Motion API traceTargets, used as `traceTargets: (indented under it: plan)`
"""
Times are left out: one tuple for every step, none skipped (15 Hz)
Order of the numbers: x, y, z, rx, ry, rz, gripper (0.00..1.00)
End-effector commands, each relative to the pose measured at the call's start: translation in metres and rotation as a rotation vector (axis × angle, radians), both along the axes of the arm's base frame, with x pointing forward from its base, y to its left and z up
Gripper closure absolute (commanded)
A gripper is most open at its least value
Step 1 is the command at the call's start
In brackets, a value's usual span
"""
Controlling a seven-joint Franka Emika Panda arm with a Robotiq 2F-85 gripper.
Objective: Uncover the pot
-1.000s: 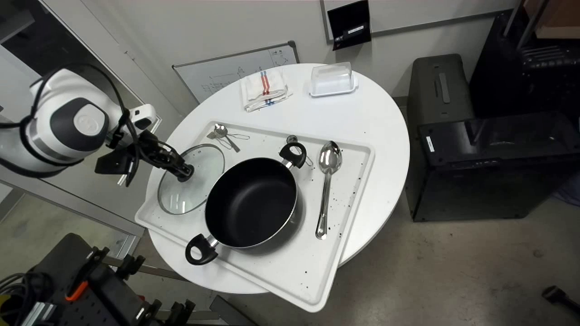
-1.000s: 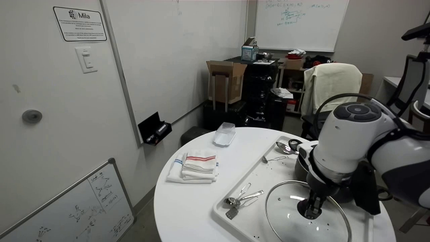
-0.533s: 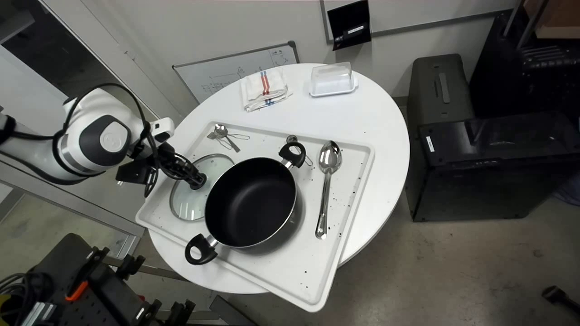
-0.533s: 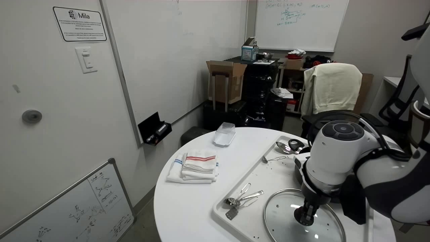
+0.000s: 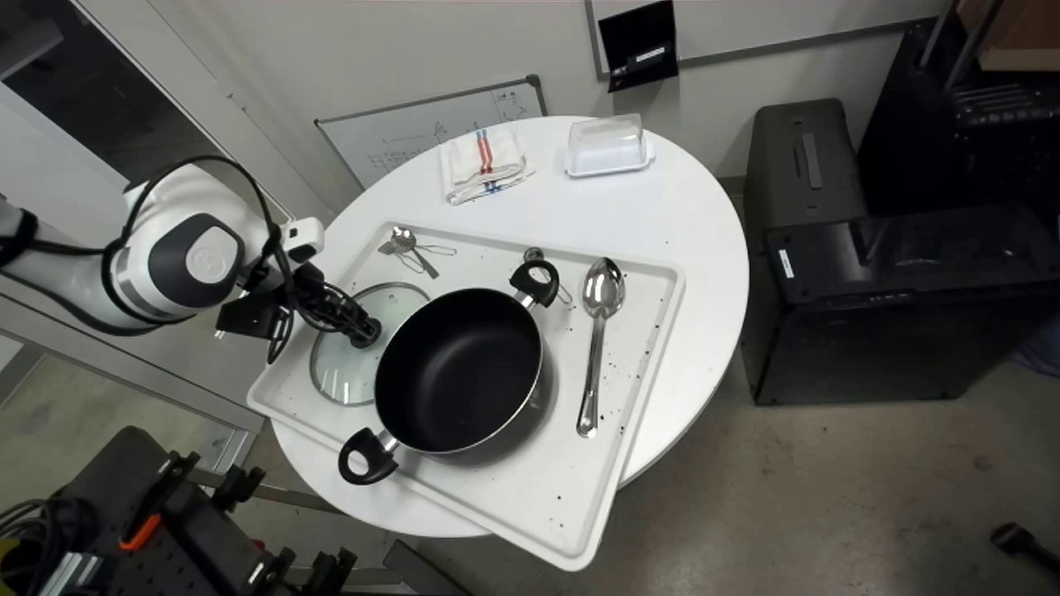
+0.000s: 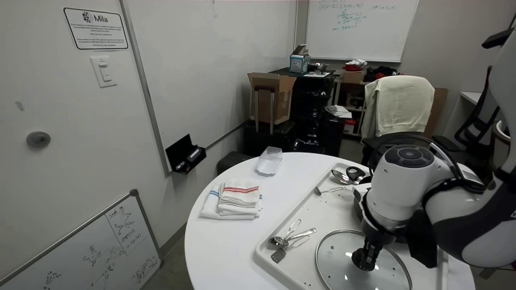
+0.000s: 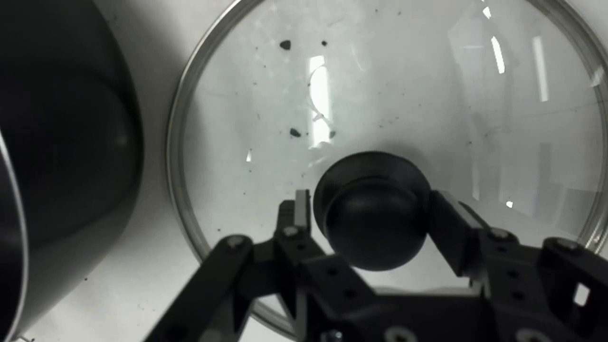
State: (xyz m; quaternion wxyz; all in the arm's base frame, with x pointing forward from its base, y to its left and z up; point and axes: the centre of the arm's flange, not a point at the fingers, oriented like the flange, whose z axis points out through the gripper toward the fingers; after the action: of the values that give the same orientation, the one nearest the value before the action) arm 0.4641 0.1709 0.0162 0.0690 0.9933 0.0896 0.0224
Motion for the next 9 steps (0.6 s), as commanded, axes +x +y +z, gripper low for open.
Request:
traceTargets:
  plan:
    - [-0.004,-0.008,-0.004,0.02,0.003,-0.007,0.03]
    - [-0.006,-0.011,-0.002,0.023,0.006,-0.01,0.01]
    - [-0.008,-0.013,0.0,0.026,0.01,-0.012,0.0]
    - [-0.012,-0.015,0.004,0.031,0.012,-0.009,0.0]
    - [-0.015,-0.016,0.007,0.036,0.014,-0.007,0.0]
    - [-0.018,-0.018,0.01,0.042,0.016,-0.004,0.0]
    - [-0.021,-0.019,0.015,0.05,0.016,0.0,0.0]
    - [-0.025,-0.02,0.021,0.06,0.014,0.006,0.0]
    - [-0.028,-0.021,0.027,0.072,0.01,0.011,0.0]
